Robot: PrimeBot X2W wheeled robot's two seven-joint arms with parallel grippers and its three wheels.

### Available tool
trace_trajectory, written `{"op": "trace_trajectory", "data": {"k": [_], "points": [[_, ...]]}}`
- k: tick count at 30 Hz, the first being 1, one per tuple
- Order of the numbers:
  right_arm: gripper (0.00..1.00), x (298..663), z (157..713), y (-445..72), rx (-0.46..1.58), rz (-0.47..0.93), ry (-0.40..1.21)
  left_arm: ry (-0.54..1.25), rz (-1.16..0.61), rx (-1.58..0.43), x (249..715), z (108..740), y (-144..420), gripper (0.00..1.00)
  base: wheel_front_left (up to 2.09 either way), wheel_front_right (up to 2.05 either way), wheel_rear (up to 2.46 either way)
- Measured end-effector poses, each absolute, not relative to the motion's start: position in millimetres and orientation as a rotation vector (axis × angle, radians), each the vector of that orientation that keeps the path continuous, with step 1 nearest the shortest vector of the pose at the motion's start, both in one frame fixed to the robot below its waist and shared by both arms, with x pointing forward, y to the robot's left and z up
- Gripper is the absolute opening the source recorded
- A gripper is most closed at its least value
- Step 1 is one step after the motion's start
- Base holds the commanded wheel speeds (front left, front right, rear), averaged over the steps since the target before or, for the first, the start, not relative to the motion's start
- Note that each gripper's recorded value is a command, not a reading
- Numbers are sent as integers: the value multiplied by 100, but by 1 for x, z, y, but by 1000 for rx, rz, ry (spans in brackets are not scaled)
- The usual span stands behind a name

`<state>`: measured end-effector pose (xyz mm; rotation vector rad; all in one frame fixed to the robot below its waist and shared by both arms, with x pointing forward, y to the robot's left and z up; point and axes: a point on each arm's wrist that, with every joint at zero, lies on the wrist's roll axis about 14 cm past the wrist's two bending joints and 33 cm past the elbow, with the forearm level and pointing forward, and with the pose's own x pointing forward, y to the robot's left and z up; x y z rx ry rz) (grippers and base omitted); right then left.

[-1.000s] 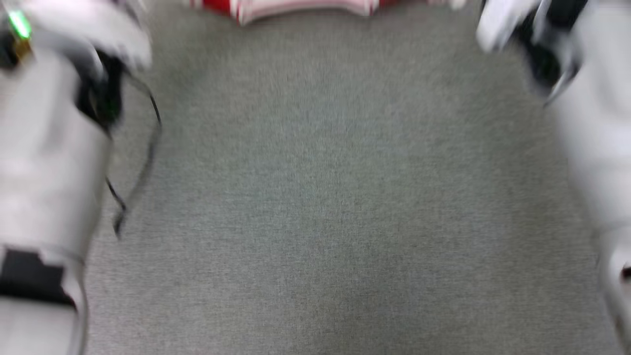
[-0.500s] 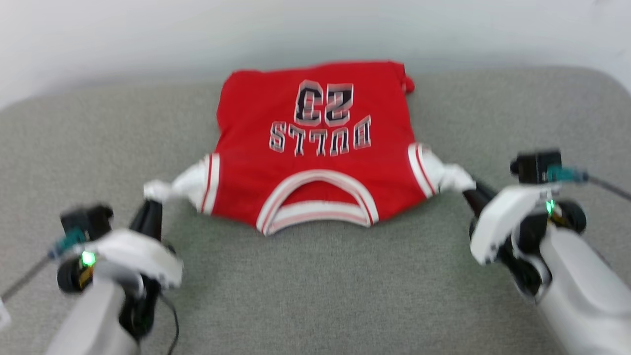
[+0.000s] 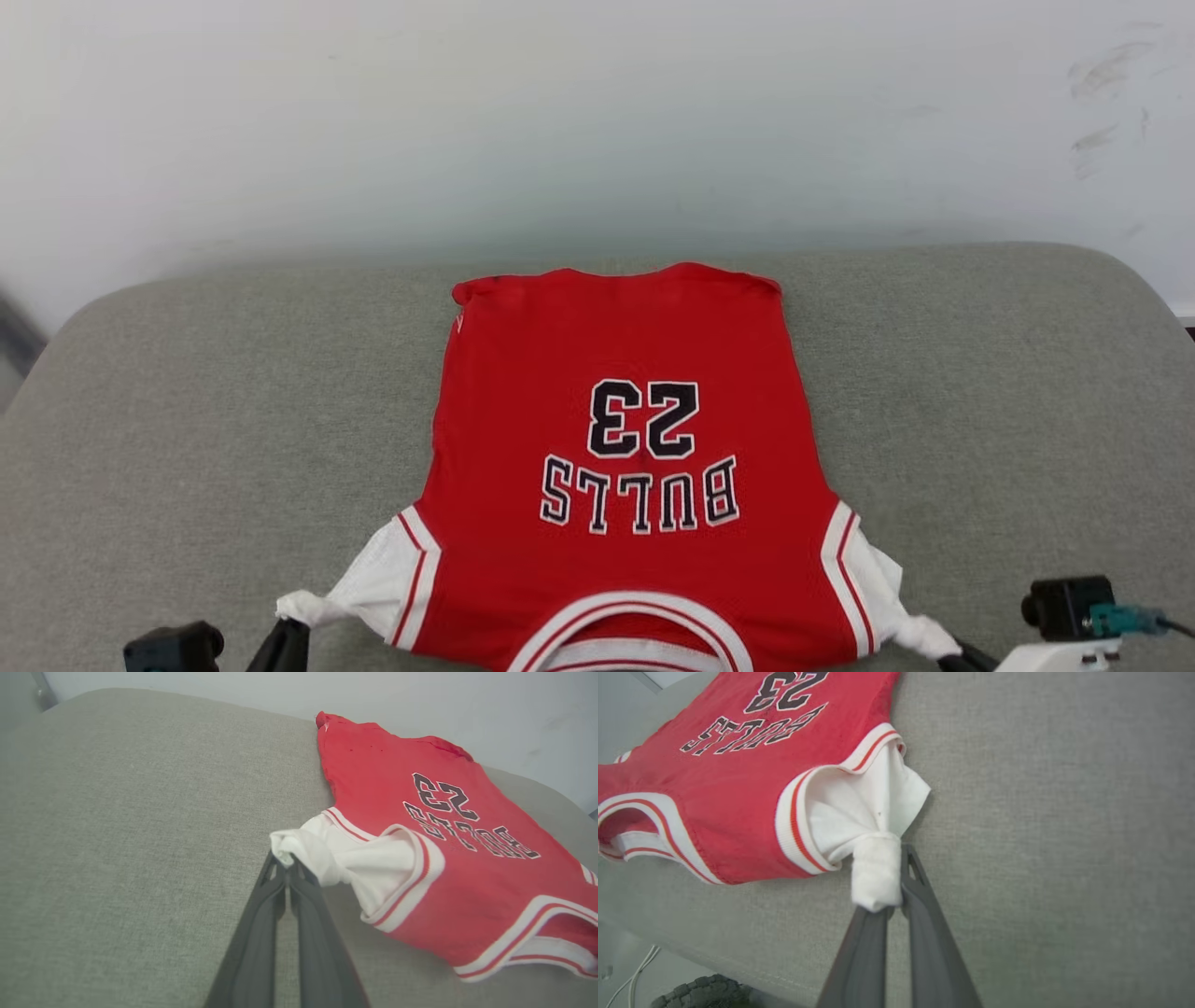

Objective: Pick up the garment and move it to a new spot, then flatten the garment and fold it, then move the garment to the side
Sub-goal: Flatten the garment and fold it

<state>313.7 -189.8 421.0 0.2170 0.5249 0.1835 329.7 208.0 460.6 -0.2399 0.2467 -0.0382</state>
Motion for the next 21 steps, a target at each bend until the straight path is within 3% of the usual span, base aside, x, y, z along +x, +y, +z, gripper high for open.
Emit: {"op": "trace_trajectory", "data": {"k": [6,7,8,9,15,21], "points": [[0,266,388,-180,226,165,694,314,18,-287,299,446,207,0,0,0,0],[16,259,382,-178,226,164,722,314,31,-293,296,445,209,0,0,0,0],[95,256,381,-175,238,162,727,318,36,-299,294,444,208,0,0,0,0],[100,256,381,-175,225,162,725,309,40,-311,293,445,206,0,0,0,0],[100,293,424,-180,232,133,518,245,53,-325,292,457,203,0,0,0,0],[100,358,477,-196,216,105,333,182,57,-329,297,474,200,0,0,0,0]]}}
